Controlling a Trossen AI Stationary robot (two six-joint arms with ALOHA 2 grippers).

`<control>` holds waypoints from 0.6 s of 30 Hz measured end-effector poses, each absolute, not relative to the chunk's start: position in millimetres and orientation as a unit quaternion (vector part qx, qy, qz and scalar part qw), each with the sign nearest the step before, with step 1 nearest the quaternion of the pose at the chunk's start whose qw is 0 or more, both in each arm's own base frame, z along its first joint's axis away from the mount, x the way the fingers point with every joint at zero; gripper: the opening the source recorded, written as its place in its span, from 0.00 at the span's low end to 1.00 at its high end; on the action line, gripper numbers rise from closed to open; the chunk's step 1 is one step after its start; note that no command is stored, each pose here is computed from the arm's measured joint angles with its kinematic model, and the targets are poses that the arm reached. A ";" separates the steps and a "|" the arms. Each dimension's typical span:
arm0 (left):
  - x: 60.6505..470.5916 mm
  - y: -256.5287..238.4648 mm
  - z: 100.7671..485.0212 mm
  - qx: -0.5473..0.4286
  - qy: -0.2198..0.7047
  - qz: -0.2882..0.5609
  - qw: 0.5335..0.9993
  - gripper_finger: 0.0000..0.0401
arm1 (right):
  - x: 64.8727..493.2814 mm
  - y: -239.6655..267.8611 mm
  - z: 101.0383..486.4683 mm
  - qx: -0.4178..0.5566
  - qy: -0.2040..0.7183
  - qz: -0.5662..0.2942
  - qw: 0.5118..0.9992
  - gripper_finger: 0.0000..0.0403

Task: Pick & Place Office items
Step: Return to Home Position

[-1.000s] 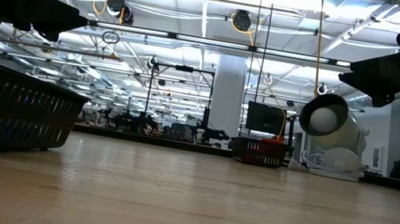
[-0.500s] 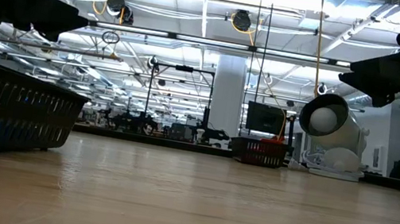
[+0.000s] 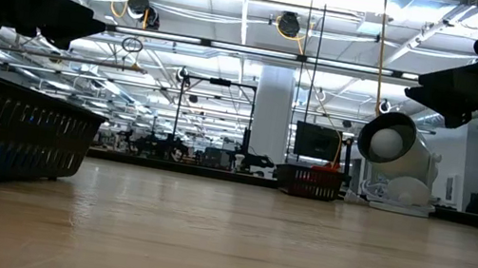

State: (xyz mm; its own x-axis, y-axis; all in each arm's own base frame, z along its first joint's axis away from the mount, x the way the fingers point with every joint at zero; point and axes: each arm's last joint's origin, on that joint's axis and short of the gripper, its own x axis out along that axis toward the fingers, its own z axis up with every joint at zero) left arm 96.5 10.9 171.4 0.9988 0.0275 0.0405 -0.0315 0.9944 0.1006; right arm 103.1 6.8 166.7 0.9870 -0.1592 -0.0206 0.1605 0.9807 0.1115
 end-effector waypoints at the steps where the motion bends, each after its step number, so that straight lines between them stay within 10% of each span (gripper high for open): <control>1: 96.4 10.9 171.4 0.051 -0.020 0.015 0.998 0.49 | 103.0 6.8 166.8 0.056 0.006 -0.080 0.995 0.49; 18: 96.5 10.9 171.4 0.050 -0.019 0.015 0.998 0.39 | 103.1 6.8 166.7 0.056 0.006 -0.080 0.995 0.49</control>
State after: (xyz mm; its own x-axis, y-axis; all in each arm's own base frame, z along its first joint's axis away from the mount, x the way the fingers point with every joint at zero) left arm 96.5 10.9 171.4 0.9988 0.0277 0.0403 -0.0316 0.9945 0.0996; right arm 103.1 6.8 166.7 0.9871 -0.1588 -0.0208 0.1601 0.9808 0.1115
